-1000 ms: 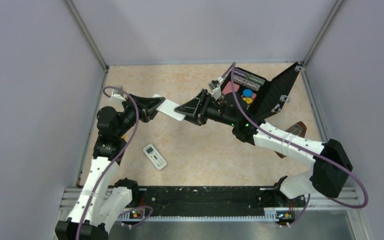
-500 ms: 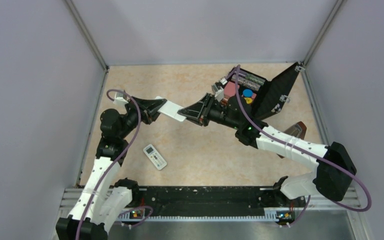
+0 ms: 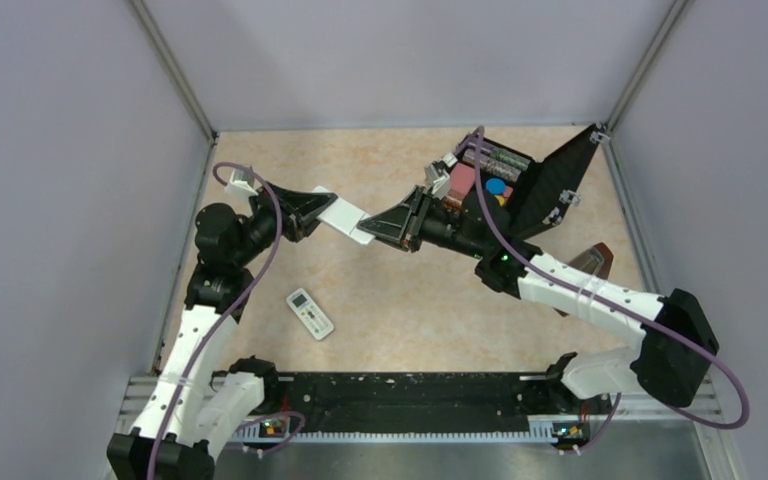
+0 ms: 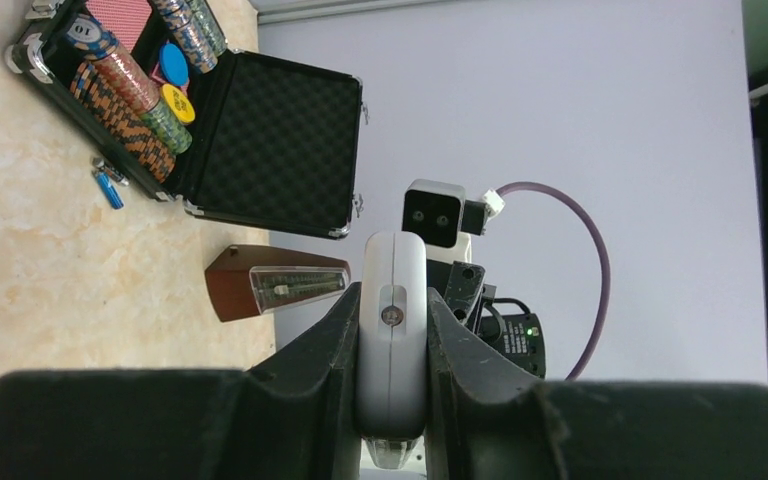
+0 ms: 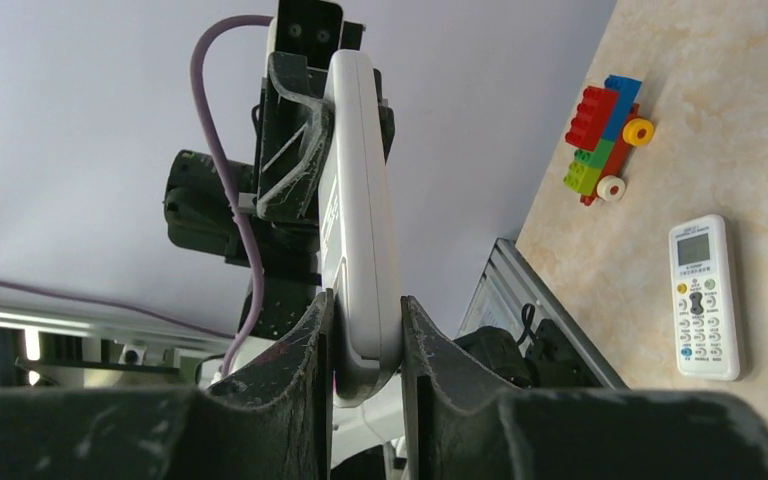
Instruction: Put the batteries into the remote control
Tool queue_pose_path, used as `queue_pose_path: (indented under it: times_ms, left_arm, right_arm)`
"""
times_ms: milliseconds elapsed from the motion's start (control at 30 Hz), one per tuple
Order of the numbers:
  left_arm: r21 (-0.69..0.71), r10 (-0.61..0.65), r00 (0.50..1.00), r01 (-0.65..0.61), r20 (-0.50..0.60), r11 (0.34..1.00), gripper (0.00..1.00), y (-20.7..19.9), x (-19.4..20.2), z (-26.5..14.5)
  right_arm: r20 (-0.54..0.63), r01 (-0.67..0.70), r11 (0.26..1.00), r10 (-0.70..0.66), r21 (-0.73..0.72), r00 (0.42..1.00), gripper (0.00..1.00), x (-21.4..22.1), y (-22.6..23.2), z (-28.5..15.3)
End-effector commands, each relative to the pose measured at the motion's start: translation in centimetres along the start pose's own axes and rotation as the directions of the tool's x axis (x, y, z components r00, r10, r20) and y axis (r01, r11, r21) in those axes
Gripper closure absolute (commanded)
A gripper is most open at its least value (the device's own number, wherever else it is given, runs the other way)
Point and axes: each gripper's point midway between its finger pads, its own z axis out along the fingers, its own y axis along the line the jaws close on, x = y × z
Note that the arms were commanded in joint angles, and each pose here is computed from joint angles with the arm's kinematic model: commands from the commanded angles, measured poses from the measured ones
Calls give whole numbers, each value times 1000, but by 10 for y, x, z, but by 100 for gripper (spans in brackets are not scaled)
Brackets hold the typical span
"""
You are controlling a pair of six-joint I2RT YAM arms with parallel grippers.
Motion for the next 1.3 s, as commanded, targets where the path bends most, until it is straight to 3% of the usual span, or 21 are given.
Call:
queue_pose_path:
  times_ms: [0,233,467,700,1067,1267]
  left_arm:
    - [22,106,982,-110,155,994,100,-30,-32,0]
    - [34,111,976,-119,188,992,100,-32,-37,-1]
    - [34,103,983,-109,150,993,100,-22,-32,3]
    - [-16,181,970,-181,165,983,100,-8,-35,3]
    - [-43,252,958,-248,139,968,100,5,-36,9]
    - [-62,290,948,-284,128,957,100,9,-34,7]
  right_arm:
    - [-133,107,994,-106,2,985,100,32,-12,-18]
    - [-92,55,998,-57,-26,994,100,30,-11,-24]
    - [-67,13,999,-15,-31,998,100,22,-3,-15]
    - [-80,-48,998,52,49,995,61,22,-17,-3]
    - [-73,-73,995,78,64,994,49,22,-31,4]
    - [-32,-31,1000,31,-2,999,20,12,-11,3]
